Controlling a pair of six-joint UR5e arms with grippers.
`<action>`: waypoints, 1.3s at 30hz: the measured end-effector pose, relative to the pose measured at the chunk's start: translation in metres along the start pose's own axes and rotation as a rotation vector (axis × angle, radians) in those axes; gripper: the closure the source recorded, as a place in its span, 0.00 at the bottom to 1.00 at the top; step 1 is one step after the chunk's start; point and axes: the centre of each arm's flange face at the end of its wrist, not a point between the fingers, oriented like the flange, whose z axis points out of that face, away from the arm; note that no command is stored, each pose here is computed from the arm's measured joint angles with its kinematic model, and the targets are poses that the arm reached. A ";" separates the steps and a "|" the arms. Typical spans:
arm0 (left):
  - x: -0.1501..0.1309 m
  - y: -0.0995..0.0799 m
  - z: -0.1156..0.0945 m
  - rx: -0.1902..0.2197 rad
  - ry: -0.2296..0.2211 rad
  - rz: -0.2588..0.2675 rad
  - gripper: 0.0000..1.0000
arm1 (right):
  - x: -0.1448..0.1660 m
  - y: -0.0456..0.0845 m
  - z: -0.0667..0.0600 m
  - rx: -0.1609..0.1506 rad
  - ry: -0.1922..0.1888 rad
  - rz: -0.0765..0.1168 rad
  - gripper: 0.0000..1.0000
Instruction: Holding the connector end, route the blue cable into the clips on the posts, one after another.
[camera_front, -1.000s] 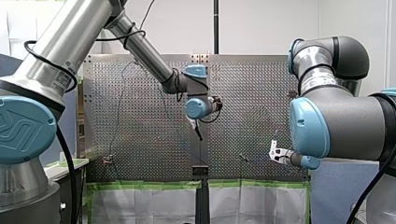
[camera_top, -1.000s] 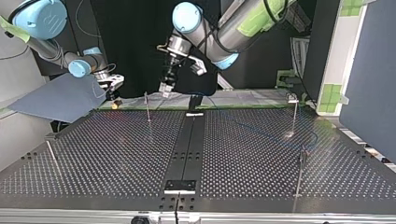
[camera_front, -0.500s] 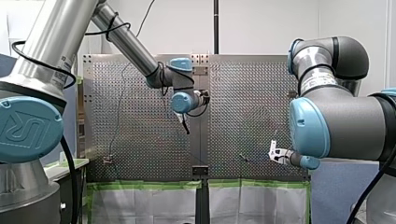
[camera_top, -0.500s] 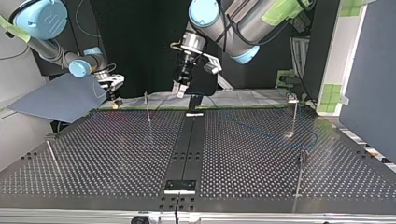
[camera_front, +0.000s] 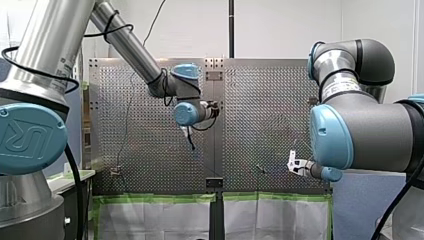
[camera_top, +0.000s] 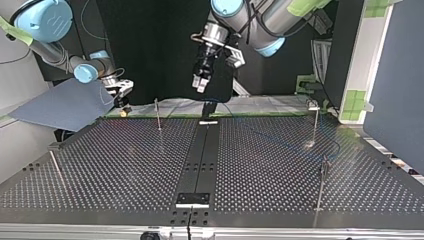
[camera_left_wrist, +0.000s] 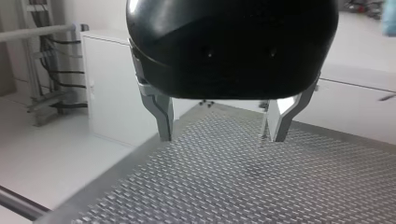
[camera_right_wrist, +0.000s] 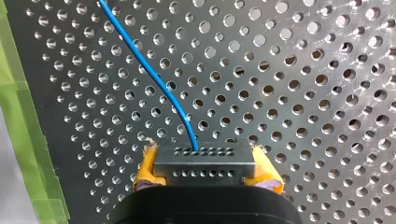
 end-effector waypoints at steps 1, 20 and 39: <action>0.006 0.003 -0.003 -0.003 0.007 0.002 0.00 | 0.000 0.000 0.000 0.000 0.000 0.000 1.00; 0.099 0.073 -0.070 -0.137 0.120 0.131 0.00 | 0.041 0.004 -0.005 -0.024 -0.004 -0.037 1.00; 0.112 0.103 -0.129 -0.131 0.163 0.195 0.00 | 0.146 -0.021 -0.011 -0.059 0.054 -0.098 1.00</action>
